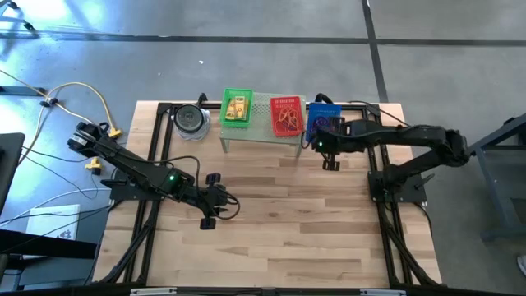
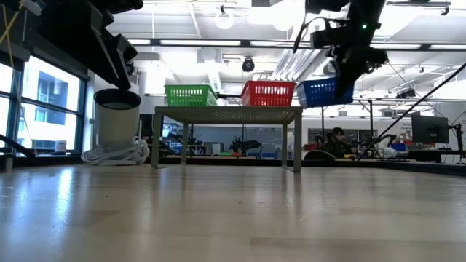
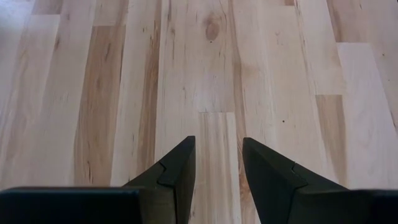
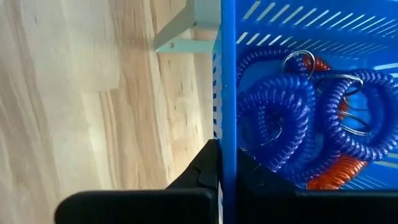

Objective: Pick & Place Office Desk Supplies
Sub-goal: Put the blue bin on the shelf

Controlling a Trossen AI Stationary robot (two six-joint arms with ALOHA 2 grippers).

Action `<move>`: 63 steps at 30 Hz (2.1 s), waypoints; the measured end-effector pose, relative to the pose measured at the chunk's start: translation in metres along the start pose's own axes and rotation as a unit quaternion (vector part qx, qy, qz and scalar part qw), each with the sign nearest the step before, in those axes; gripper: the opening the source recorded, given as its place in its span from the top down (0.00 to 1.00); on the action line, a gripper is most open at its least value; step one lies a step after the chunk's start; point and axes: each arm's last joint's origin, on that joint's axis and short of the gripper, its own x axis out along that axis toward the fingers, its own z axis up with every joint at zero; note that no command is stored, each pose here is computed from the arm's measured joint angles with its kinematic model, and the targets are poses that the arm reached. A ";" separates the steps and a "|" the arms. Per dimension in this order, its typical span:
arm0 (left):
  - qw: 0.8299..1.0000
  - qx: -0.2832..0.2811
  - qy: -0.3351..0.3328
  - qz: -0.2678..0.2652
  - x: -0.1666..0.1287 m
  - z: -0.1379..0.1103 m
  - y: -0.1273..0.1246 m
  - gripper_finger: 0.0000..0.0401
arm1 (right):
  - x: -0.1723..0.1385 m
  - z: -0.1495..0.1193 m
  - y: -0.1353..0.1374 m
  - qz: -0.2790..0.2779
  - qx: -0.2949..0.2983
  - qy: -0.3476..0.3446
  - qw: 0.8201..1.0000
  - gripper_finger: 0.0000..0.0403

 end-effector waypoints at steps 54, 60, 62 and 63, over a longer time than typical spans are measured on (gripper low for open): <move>0.999 0.018 0.006 -0.028 -0.003 -0.004 -0.011 0.68 | 0.023 0.050 -0.007 0.034 -0.003 -0.171 0.985 1.00; 0.999 0.020 0.006 -0.029 -0.003 -0.005 -0.012 0.68 | 0.023 0.051 -0.007 0.035 -0.001 -0.177 0.984 1.00; 0.999 0.020 0.006 -0.029 -0.003 -0.005 -0.012 0.68 | 0.023 0.052 -0.007 0.035 0.002 -0.182 0.983 1.00; 0.999 0.022 0.006 -0.028 -0.003 -0.005 -0.012 0.68 | 0.023 0.052 -0.007 0.037 0.002 -0.184 0.982 1.00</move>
